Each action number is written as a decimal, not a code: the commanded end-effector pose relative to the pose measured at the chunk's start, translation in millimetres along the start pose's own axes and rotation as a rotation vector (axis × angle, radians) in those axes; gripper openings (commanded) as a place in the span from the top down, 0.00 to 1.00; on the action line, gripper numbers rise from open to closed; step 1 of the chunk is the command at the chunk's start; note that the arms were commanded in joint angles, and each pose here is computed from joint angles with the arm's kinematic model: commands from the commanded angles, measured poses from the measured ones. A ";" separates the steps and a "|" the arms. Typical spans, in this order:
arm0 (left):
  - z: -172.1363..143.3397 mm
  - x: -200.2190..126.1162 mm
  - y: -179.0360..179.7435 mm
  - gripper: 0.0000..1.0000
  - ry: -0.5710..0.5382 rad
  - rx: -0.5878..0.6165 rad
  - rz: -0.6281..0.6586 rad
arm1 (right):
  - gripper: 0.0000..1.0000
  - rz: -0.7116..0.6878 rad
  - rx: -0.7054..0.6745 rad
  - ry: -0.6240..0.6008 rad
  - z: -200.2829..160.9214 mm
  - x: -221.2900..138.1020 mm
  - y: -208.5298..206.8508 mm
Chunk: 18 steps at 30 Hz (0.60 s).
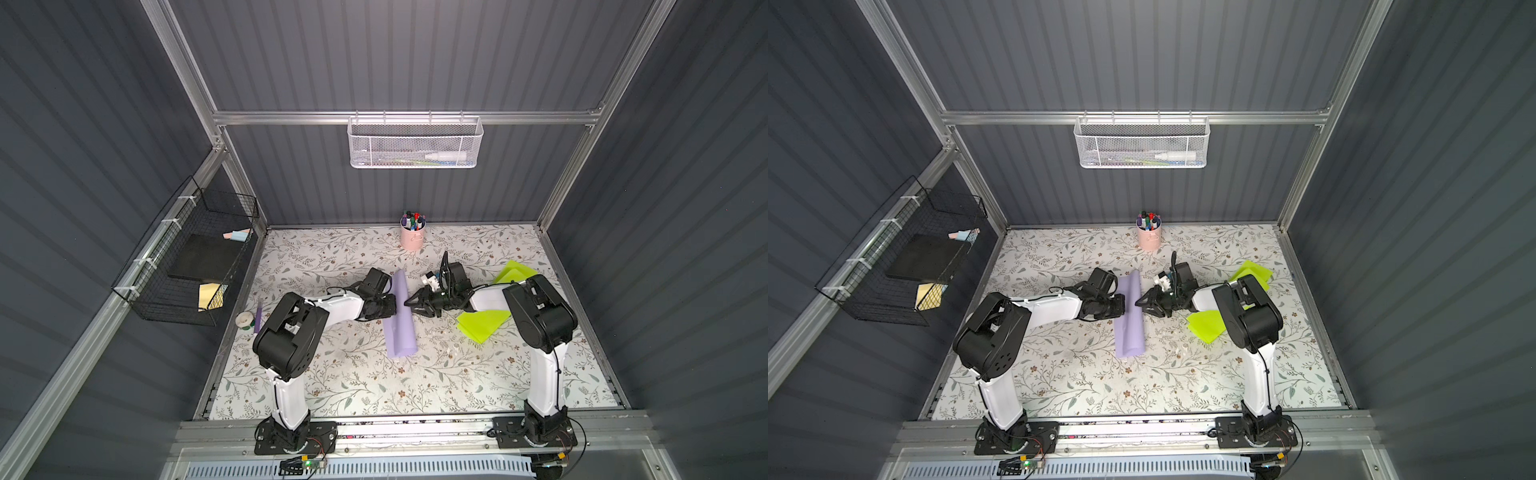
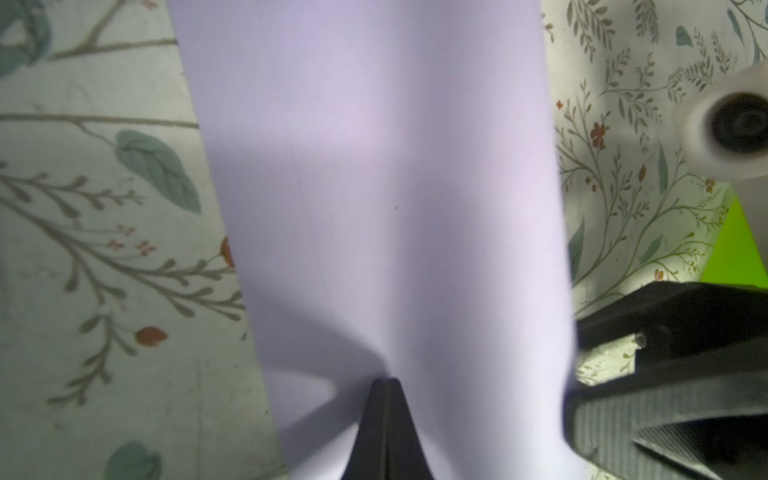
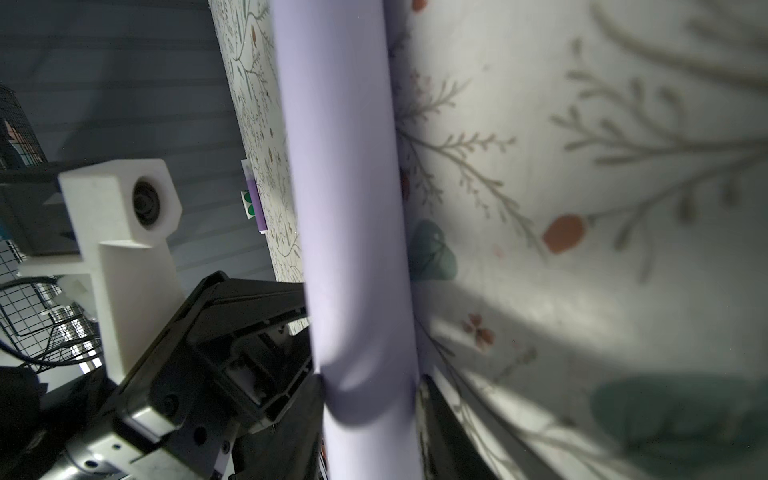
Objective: Fold the rectangular paper in half along the long edge
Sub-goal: Fold the paper at the center of the board.
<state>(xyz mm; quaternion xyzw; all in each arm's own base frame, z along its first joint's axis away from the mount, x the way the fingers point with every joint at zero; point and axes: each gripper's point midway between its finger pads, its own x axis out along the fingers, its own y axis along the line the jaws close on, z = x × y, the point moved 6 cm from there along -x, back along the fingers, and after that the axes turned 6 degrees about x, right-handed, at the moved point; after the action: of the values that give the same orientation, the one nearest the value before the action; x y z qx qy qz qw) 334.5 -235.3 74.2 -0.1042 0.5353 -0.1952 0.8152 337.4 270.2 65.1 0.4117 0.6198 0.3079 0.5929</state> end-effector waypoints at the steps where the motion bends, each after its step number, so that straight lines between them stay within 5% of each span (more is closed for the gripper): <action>1: -24.8 1.6 18.5 1.00 0.102 -0.015 0.085 | 0.61 0.038 -0.017 0.010 -4.4 -2.9 9.3; 11: -19.3 -1.9 14.7 0.95 0.087 -0.012 0.076 | 0.61 0.043 -0.011 0.031 -3.0 3.9 5.9; 18: 10.3 -23.4 -10.6 0.62 -0.007 0.010 -0.022 | 0.67 0.024 -0.007 0.044 -5.1 7.6 1.3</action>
<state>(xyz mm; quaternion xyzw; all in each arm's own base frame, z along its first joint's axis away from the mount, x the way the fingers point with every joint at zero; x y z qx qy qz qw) 331.9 -234.9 81.5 -0.1028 0.5379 -0.1997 0.8125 333.0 273.8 66.5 0.4138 0.6213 0.3210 0.5829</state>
